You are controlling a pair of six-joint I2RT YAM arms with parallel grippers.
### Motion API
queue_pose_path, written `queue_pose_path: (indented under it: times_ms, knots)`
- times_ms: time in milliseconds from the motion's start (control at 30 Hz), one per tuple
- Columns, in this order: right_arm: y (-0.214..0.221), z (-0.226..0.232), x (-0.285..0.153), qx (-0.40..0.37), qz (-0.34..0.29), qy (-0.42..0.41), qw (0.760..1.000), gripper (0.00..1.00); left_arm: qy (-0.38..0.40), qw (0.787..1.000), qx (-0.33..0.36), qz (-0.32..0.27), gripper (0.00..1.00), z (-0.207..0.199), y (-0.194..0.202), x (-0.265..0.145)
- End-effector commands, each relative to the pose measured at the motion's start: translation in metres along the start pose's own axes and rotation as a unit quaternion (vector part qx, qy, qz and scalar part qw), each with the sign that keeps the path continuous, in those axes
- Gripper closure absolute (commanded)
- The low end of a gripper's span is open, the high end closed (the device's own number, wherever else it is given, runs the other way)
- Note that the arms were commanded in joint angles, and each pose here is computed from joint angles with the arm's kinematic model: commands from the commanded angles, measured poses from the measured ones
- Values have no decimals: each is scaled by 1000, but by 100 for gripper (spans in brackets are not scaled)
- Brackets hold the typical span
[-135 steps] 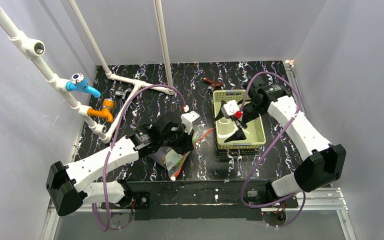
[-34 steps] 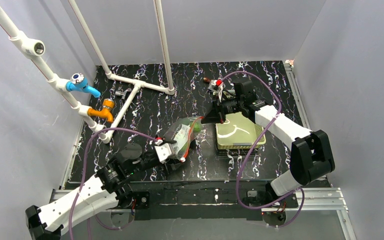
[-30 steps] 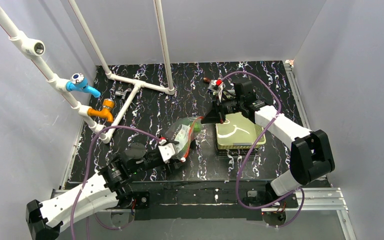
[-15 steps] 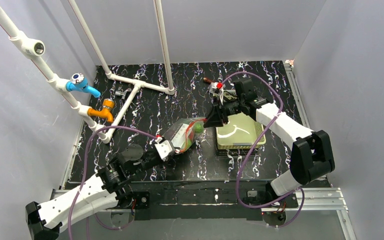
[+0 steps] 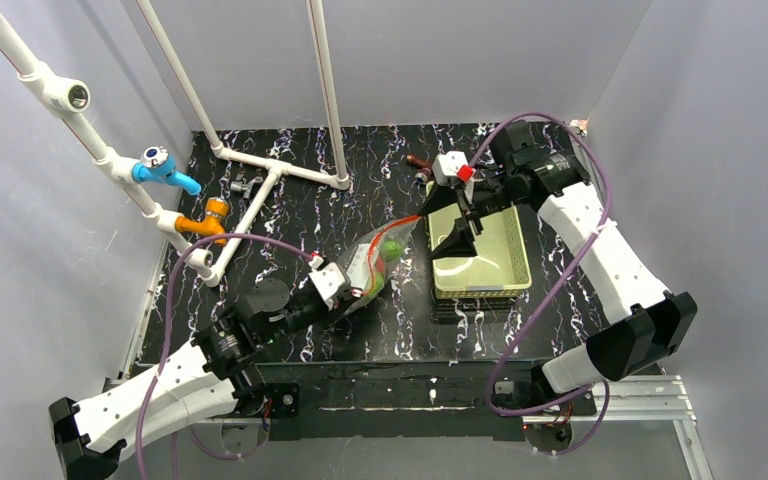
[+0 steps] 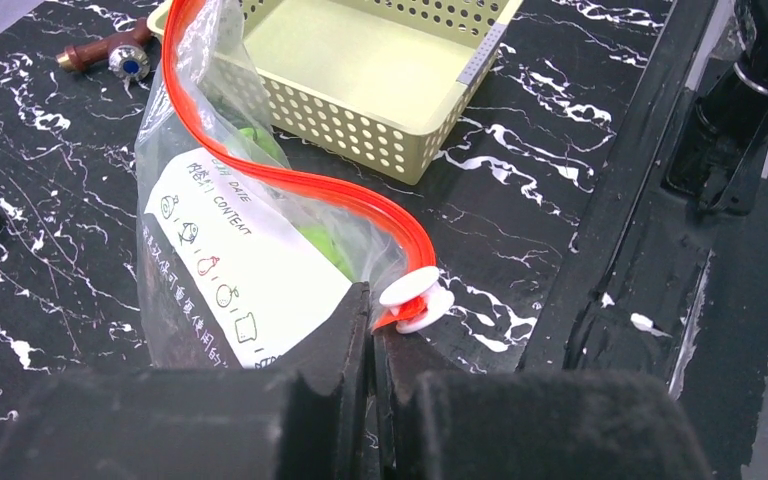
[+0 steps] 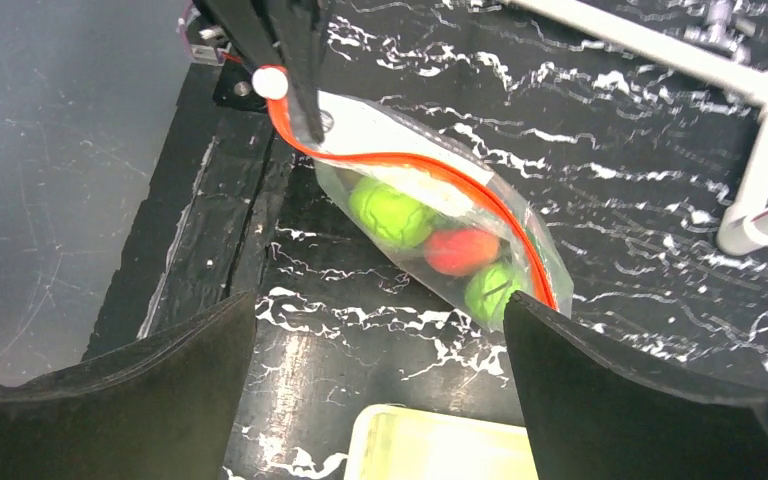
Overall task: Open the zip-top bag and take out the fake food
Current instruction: Pick up the zipper food storage bag at the center of the board.
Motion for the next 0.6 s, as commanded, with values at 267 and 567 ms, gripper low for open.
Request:
queue_pose_path:
  times_ms: [267, 567]
  knots:
    - [-40, 74, 13, -30, -53, -142, 988, 2, -27, 997, -62, -40, 100, 10, -41, -2]
    - [-23, 86, 47, -48, 12, -172, 984, 2, -13, 995, -86, -40, 100, 5, -43, 5]
Point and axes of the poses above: each gripper's point midway between its finger pads, its own x axis out along the fingers, its own z axis along the line the jaws close on, y = z × x, the point moved 3 cm from there along -x, back along the fingers, and after that the axes turned 9 degrees about x, right-handed, at the moved point
